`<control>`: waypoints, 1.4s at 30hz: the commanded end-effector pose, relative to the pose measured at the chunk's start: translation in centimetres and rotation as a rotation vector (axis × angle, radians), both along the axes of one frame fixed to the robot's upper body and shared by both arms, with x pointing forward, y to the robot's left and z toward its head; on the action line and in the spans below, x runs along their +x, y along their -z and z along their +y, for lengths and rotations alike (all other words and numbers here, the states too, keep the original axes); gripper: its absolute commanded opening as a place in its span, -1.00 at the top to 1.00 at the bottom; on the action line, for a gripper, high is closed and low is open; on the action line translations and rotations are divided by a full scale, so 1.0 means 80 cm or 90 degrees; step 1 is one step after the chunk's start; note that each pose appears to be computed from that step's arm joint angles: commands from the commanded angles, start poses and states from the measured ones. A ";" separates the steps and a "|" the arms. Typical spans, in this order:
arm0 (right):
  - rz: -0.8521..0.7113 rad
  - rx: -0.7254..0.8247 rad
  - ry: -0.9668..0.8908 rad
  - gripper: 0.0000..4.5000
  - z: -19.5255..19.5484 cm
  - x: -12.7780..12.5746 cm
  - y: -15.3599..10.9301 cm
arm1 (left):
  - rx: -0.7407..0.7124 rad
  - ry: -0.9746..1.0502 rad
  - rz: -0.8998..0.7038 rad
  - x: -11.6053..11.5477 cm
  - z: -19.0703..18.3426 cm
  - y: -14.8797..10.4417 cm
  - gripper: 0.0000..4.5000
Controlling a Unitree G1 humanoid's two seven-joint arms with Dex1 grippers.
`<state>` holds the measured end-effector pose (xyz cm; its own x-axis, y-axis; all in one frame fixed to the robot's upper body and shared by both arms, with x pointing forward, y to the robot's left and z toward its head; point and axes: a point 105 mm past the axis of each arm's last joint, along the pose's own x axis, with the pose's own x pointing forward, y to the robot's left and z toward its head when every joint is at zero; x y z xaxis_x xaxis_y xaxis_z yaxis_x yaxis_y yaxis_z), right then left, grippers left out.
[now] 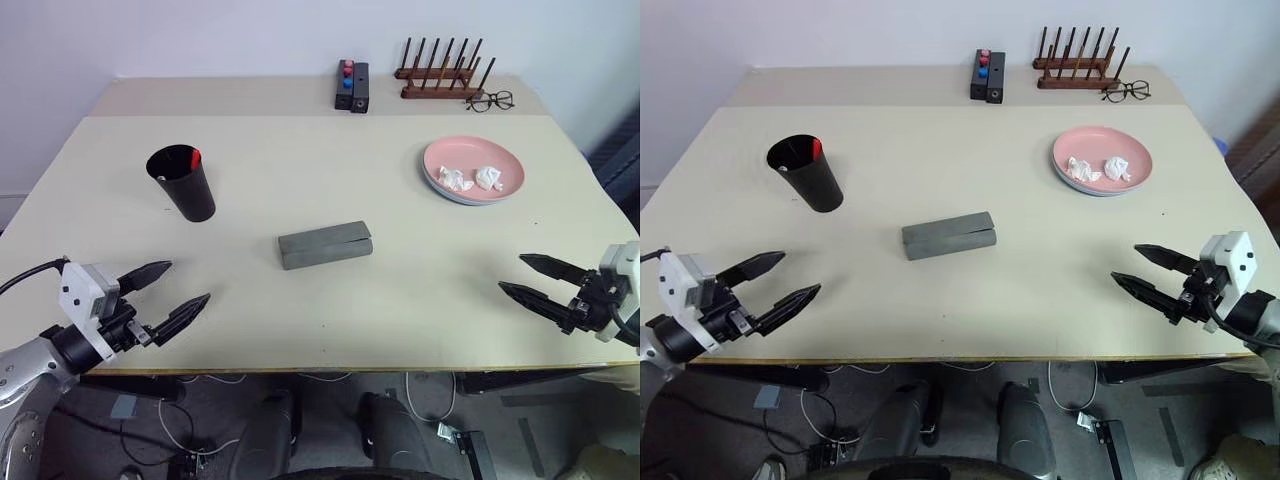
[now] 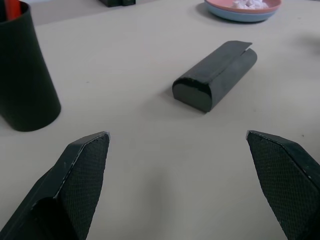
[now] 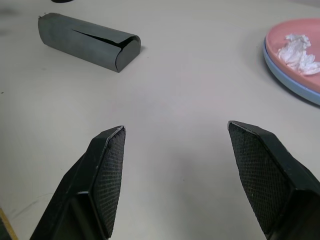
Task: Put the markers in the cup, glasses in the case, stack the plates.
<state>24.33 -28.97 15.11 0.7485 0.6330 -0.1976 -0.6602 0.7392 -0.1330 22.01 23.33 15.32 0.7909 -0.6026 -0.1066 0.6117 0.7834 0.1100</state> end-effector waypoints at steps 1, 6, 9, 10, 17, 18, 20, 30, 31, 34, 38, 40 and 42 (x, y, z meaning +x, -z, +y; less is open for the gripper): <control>-0.024 -0.003 -0.007 -0.46 0.006 -0.002 -0.014 | 0.010 0.031 -0.015 -0.005 -0.010 -0.012 -1.00; -0.022 0.005 0.000 -0.46 0.008 -0.002 -0.012 | 0.010 0.034 -0.032 -0.002 -0.015 -0.016 -1.00; -0.023 0.009 0.013 -0.46 0.002 -0.002 -0.012 | 0.011 0.036 -0.037 -0.001 -0.019 -0.013 -1.00; -0.022 0.011 0.018 -0.46 0.000 -0.003 -0.010 | 0.012 0.036 -0.037 -0.002 -0.020 -0.011 -1.00; -0.025 0.021 0.083 -0.46 -0.030 -0.003 -0.005 | 0.021 0.029 -0.049 0.000 -0.019 -0.001 -1.00; -0.024 0.017 0.091 -0.46 -0.035 -0.004 -0.004 | 0.019 0.027 -0.052 0.002 -0.018 -0.002 -1.00; -0.024 0.011 0.103 -0.46 -0.045 -0.006 -0.004 | 0.018 0.024 -0.057 0.004 -0.014 -0.004 -1.00; -0.031 0.008 0.100 -0.46 -0.049 -0.002 -0.006 | 0.015 0.032 -0.054 0.007 -0.014 -0.003 -1.00; -0.032 0.009 0.099 -0.46 -0.048 -0.002 -0.006 | 0.015 0.034 -0.055 0.007 -0.015 -0.004 -1.00; -0.027 0.010 0.094 -0.46 -0.045 0.001 -0.003 | 0.013 0.039 -0.059 0.008 -0.021 -0.007 -1.00; -0.025 0.011 0.087 -0.46 -0.044 0.007 -0.006 | 0.008 0.046 -0.056 0.006 -0.031 -0.006 -1.00; -0.023 0.006 0.077 -0.46 -0.041 0.008 -0.007 | 0.004 0.053 -0.054 0.004 -0.035 -0.008 -1.00; -0.023 0.009 0.078 -0.46 -0.040 0.007 -0.005 | 0.005 0.053 -0.049 0.004 -0.034 -0.005 -1.00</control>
